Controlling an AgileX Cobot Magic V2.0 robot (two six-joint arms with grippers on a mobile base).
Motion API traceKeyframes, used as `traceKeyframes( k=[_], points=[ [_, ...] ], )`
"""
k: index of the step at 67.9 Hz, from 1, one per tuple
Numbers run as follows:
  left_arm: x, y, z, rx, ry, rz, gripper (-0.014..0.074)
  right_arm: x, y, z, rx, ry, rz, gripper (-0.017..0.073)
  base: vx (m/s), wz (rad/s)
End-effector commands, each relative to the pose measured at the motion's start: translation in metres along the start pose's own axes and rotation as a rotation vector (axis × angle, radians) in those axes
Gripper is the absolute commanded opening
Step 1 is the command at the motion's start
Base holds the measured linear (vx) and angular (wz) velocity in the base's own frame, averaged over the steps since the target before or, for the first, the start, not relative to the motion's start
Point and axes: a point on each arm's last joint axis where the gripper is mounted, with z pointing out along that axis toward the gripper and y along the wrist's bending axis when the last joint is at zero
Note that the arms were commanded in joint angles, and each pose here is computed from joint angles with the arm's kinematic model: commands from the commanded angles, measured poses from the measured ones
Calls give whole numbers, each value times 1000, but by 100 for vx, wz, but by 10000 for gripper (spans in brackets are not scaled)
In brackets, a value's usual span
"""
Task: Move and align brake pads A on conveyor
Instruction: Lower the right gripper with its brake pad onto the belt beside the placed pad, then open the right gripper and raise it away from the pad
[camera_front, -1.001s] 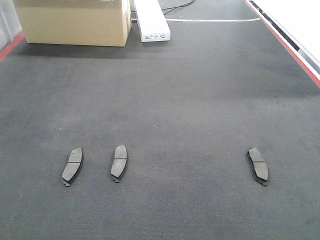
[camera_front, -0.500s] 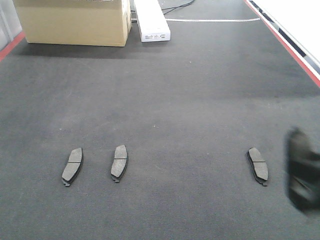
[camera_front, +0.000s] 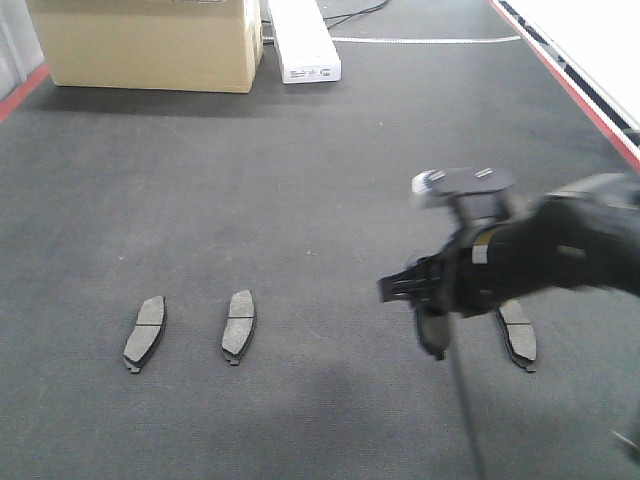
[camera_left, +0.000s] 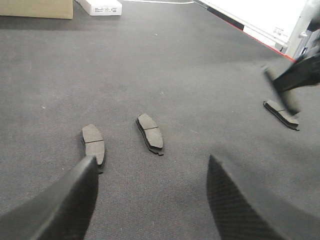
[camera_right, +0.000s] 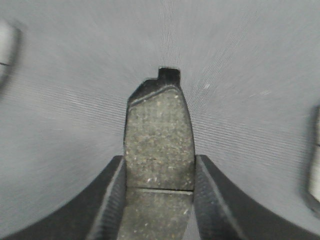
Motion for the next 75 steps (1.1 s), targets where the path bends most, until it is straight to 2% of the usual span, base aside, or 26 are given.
traceKeyframes(
  k=[1, 18, 27, 40, 46, 55, 64, 75],
  points=[
    [-12, -2, -2, 19, -77, 4, 461, -23, 3, 10, -1, -32, -3, 20, 0, 0],
    [-12, -2, -2, 19, -77, 4, 461, -43, 8, 70, 31, 108, -4, 78, 0, 0],
    [-12, -2, -2, 19, -77, 4, 461, -51, 9, 83, 40, 144, 1, 180, 0, 0],
    [-12, -2, -2, 19, -77, 4, 461, -53, 9, 86, 51, 167, -2, 381, 0, 0],
    [-12, -2, -2, 19, -77, 4, 461, -56, 9, 76, 53, 147, -7, 435, 0, 0],
    [-12, -2, -2, 19, -77, 4, 461, -64, 10, 40, 44, 77, -9, 440, 0, 0],
    [-12, -2, -2, 19, -77, 4, 461, -69, 9, -14, 41, -34, -23, 440, 0, 0],
    [-12, -2, -2, 19, -77, 4, 461, -52, 1, -73, 50, -177, -49, 440, 0, 0]
  ],
)
